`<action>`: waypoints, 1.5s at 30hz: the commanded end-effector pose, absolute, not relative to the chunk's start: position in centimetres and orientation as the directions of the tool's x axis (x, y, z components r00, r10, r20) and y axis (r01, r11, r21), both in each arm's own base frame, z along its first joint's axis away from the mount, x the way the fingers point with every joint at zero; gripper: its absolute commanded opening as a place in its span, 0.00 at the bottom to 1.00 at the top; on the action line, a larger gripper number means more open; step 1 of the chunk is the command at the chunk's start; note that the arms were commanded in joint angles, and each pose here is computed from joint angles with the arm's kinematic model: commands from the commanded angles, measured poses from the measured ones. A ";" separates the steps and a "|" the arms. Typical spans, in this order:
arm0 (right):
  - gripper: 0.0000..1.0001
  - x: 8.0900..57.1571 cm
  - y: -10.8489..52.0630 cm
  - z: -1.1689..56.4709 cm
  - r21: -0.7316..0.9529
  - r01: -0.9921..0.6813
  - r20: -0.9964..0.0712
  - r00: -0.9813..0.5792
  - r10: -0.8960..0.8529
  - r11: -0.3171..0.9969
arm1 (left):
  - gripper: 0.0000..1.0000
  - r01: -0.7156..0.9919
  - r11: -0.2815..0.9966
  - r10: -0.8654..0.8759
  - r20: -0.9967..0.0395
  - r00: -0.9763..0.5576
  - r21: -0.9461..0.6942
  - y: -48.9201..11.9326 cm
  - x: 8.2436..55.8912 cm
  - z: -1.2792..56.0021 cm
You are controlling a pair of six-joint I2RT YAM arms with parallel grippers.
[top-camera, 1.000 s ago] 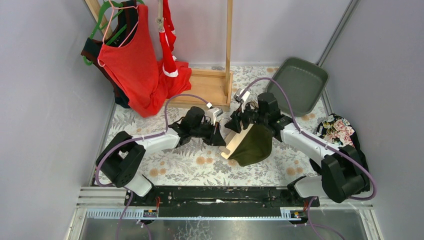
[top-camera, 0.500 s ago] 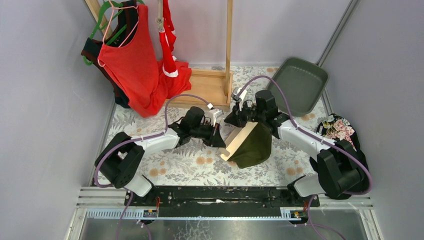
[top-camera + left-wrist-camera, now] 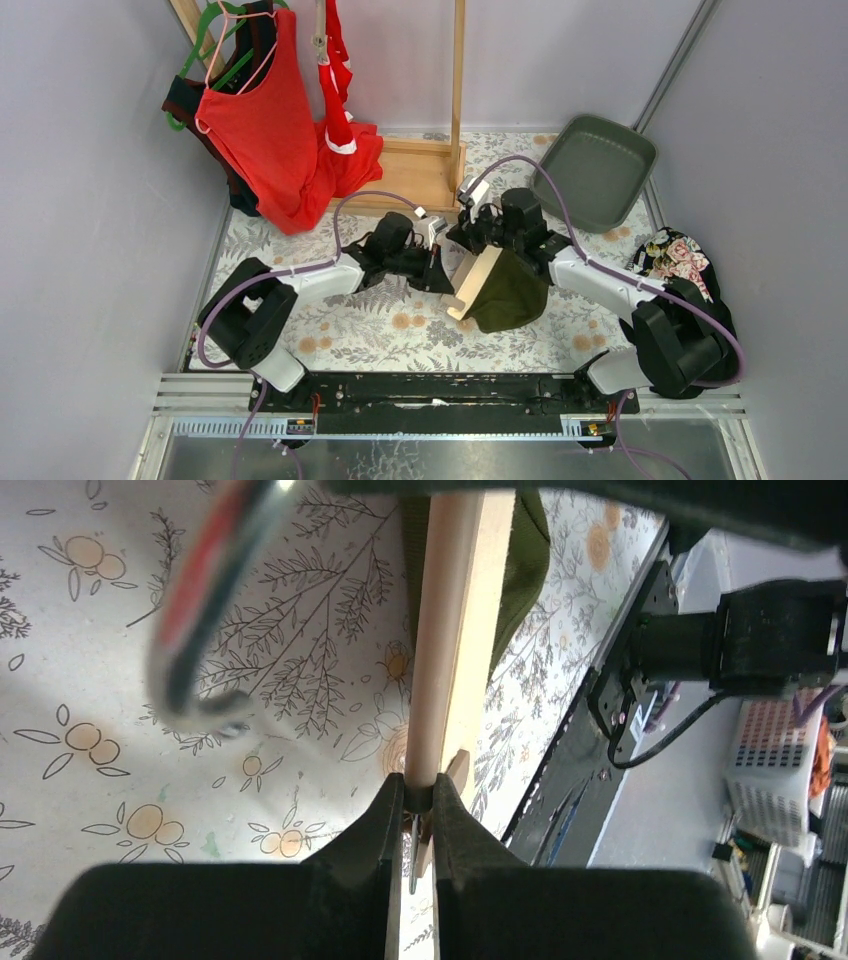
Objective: Clip the underwear to the hanger
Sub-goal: Pick up the hanger at the center of the board.
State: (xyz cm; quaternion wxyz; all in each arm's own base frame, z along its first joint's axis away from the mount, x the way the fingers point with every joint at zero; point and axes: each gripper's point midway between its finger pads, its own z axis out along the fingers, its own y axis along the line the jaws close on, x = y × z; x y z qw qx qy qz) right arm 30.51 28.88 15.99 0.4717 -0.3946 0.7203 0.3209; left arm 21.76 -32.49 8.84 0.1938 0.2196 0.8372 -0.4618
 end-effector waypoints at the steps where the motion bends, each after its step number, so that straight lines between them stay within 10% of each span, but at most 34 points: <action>1: 0.00 31.4 29.9 19.1 0.056 -0.794 -0.972 -0.182 -0.148 0.605 | 0.00 0.525 0.503 0.039 -0.588 -0.808 -0.687 -34.5 25.6 11.7; 45: 0.00 35.9 27.8 18.2 -0.094 -0.469 -0.983 -0.098 -0.158 0.878 | 0.43 0.644 0.279 -0.375 -0.698 -0.610 -0.712 -35.9 25.0 29.3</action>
